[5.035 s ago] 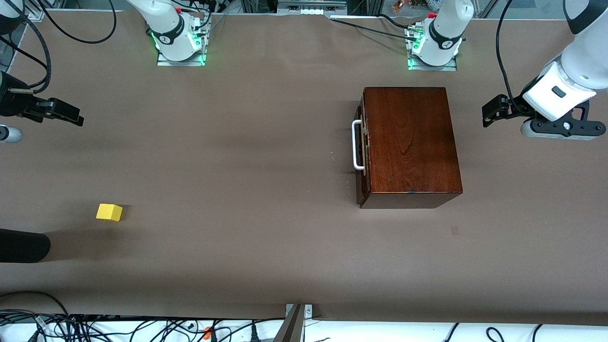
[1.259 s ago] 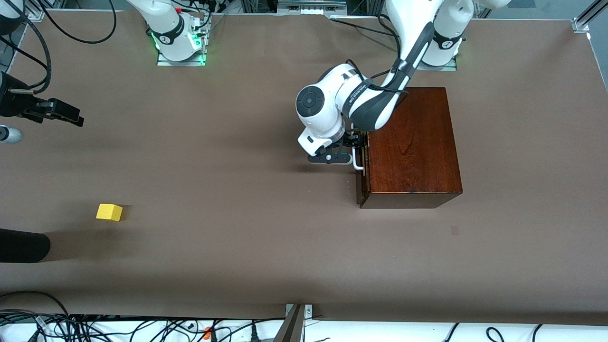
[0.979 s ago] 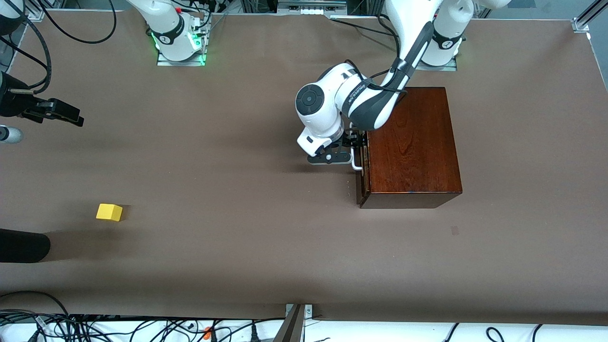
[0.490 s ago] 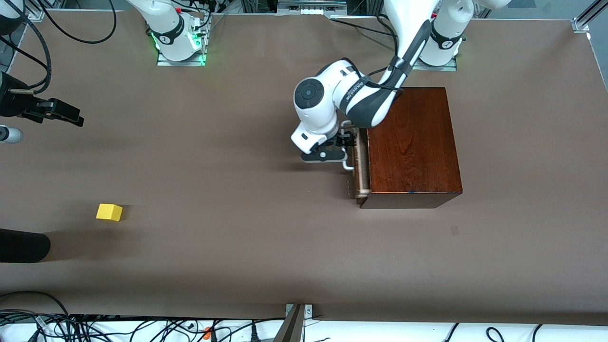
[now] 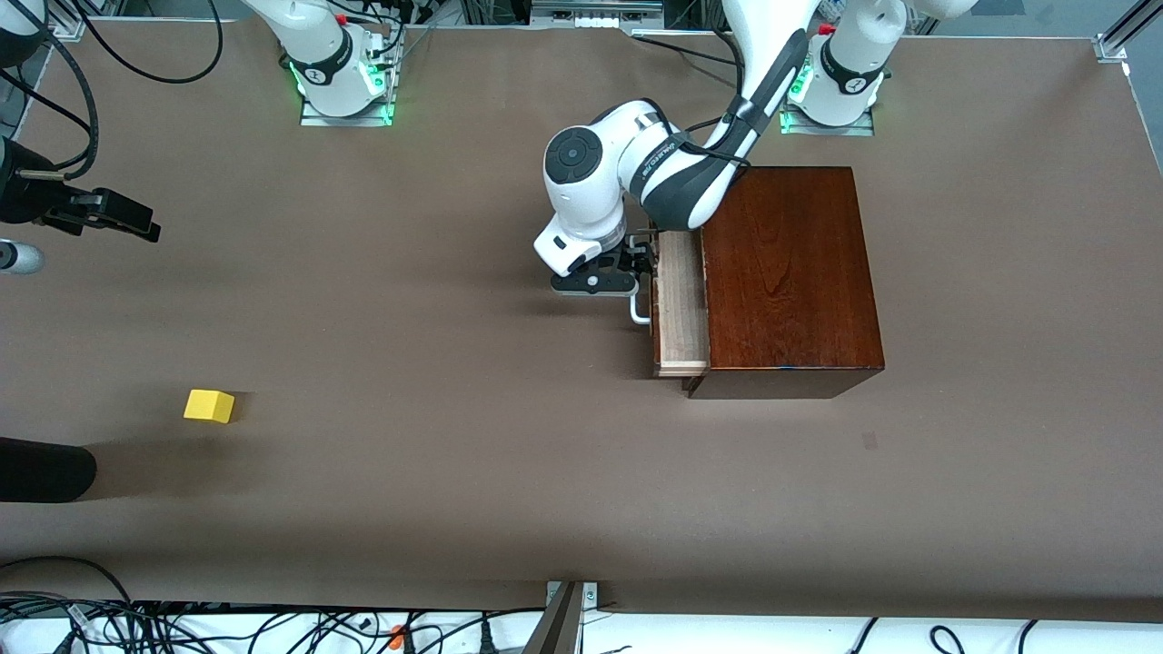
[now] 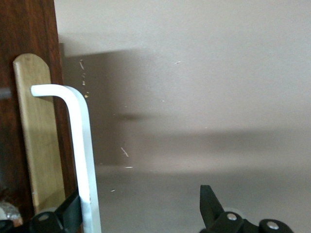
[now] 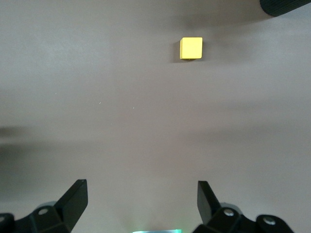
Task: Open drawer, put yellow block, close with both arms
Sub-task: 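Pull the drawer open by its handle with the left gripper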
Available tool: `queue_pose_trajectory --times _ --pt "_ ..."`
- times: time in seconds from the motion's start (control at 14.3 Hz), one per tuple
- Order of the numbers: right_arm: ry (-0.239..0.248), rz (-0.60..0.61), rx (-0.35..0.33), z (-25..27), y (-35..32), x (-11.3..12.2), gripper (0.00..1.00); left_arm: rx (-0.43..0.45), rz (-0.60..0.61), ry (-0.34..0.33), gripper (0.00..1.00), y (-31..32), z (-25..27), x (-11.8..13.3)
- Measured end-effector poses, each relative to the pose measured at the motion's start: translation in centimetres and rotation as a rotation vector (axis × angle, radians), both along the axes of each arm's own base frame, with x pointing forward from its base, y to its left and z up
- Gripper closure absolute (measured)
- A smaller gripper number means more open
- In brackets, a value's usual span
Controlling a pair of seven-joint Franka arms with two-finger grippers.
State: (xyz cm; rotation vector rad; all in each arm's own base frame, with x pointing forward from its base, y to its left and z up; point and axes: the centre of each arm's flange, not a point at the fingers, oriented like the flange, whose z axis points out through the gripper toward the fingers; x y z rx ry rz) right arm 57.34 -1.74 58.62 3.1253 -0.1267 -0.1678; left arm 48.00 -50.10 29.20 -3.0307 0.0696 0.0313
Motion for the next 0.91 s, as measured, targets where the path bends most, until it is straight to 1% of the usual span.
queue_pose_trajectory --times 0.14,0.35,0.63,0.91 --pt "0.000 0.000 0.000 0.00 0.00 0.00 0.00 -0.019 0.008 0.000 0.00 -0.23 0.18 0.14" --pt "0.000 0.000 0.000 0.00 0.00 0.00 0.00 -0.059 0.008 -0.024 0.00 -0.80 0.30 0.39" --pt "-0.001 0.000 0.000 0.01 -0.01 0.01 0.00 -0.071 0.025 -0.018 0.00 -0.70 0.28 0.58" --pt "-0.013 -0.006 -0.001 0.10 -0.37 0.13 0.00 -0.077 0.037 -0.015 0.00 -0.62 0.33 0.71"
